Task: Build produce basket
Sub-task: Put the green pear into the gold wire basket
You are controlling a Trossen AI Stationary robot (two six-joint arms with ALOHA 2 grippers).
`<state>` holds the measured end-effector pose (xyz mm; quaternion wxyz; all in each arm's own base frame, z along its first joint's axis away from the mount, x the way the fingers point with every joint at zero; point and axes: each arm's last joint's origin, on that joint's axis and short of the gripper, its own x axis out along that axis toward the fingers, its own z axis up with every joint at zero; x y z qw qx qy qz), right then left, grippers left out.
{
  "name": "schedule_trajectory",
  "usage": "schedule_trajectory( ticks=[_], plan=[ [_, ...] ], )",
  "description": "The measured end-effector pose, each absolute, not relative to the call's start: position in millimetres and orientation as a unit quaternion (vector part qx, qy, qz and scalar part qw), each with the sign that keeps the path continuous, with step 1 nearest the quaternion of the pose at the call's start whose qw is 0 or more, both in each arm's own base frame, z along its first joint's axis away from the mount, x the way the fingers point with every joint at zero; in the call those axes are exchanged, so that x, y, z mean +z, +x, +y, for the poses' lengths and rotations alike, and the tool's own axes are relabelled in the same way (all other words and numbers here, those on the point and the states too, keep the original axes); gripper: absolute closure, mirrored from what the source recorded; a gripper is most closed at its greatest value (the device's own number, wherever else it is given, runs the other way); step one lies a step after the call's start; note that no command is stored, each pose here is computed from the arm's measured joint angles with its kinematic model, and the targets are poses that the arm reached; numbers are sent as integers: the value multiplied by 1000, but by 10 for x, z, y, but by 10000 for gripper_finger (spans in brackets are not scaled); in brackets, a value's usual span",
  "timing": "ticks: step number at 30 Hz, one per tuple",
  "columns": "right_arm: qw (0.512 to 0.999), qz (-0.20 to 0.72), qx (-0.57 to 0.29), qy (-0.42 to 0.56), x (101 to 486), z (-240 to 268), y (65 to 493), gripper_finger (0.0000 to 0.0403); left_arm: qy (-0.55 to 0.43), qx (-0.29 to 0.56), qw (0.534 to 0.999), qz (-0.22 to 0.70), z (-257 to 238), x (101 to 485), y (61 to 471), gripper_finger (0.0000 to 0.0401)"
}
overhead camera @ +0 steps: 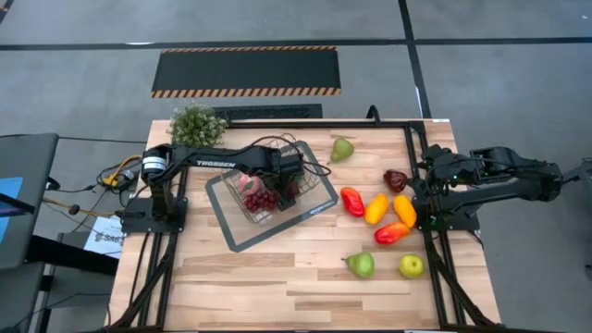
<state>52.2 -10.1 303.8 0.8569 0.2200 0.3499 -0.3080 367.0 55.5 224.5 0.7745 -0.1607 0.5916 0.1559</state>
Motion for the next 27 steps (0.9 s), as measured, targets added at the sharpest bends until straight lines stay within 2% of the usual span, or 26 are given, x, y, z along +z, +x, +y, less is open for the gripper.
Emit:
schedule_trajectory(
  ticks=[5,8,12,16,20,27],
  plan=[
    [857,350,-308,220,3039,-101,522,17,-138,133,769,609,575,2650,3665,14],
    [857,350,-308,220,3039,-101,522,17,-110,129,789,590,597,2979,3689,14],
    [857,350,-308,220,3039,-101,522,17,-74,158,851,496,668,3454,3792,14],
    [857,347,-308,223,3041,-101,525,17,-75,196,903,376,836,3726,3922,14],
    [855,344,-311,231,3041,-101,525,17,-89,224,921,305,1073,3736,4055,14],
    [854,341,-314,236,3043,-103,527,17,-114,232,912,318,1387,3338,4346,14]
  ],
)
